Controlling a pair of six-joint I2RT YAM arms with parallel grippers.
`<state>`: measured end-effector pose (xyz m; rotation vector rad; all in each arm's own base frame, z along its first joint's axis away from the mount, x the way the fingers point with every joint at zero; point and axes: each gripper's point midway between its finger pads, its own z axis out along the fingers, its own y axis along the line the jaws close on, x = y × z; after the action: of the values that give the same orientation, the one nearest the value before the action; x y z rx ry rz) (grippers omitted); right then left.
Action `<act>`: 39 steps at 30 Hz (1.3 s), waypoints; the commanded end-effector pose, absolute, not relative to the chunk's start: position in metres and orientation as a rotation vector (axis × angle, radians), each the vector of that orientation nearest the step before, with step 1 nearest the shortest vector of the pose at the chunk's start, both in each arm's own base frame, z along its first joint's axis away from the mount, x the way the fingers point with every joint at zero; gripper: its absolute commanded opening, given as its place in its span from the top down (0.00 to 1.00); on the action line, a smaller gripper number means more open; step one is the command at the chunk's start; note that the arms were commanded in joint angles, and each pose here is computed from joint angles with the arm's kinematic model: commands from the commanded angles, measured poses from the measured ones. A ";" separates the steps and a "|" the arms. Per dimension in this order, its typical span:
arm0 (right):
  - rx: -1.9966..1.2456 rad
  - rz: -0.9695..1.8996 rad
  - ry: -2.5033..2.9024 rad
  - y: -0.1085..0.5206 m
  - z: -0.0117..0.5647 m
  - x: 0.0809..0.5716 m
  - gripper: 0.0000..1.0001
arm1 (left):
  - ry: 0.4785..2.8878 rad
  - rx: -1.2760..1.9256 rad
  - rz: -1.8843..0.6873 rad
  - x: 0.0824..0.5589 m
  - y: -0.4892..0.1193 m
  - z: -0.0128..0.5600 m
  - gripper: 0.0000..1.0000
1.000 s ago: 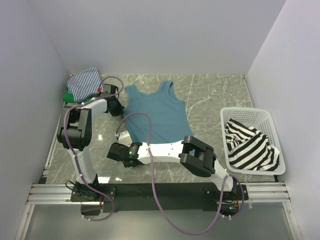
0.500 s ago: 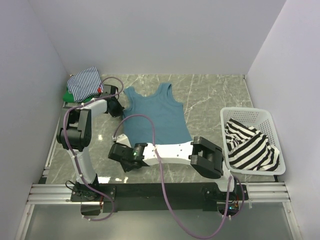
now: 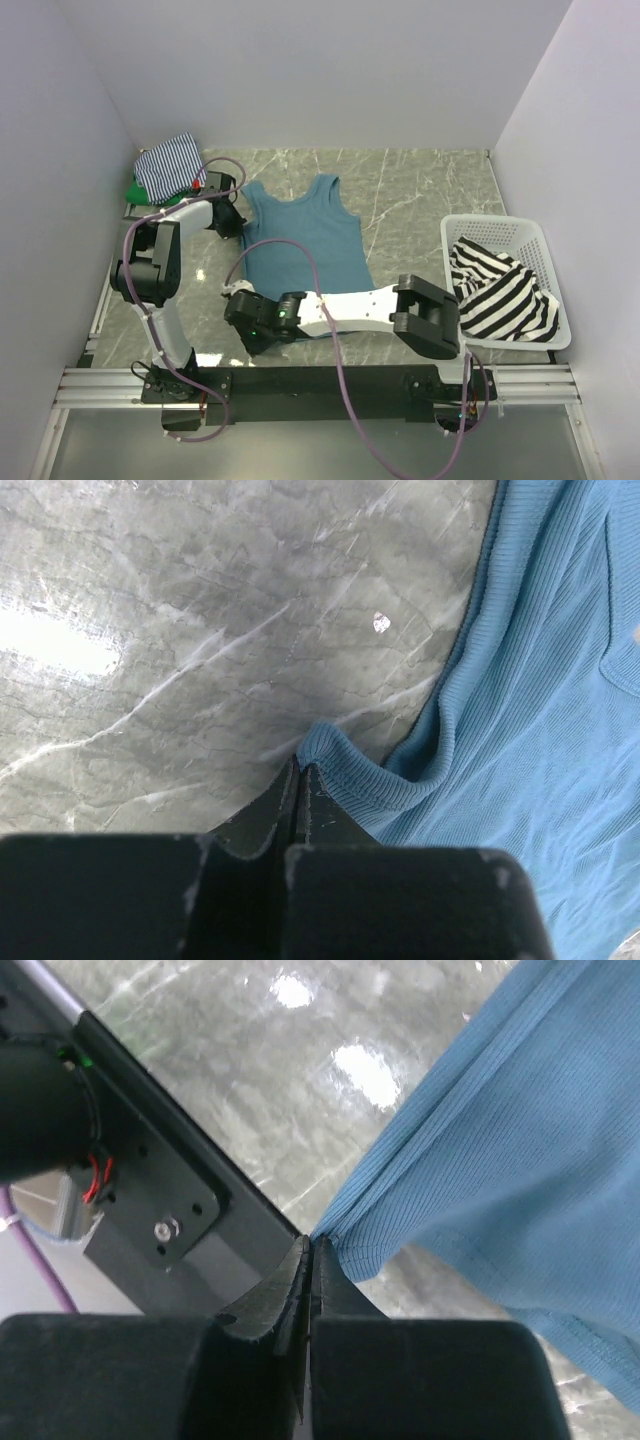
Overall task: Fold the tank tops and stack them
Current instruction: Fold the tank top
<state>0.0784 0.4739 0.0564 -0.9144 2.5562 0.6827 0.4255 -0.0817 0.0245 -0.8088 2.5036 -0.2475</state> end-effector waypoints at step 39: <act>-0.723 0.979 2.514 0.455 0.108 0.089 1.00 | 2.373 -1.005 -0.268 0.402 -0.063 0.048 0.99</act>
<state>0.0891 0.4499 0.0750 -0.7396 2.5746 0.8807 0.3841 -0.0650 0.0325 -0.9885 2.4609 -0.2330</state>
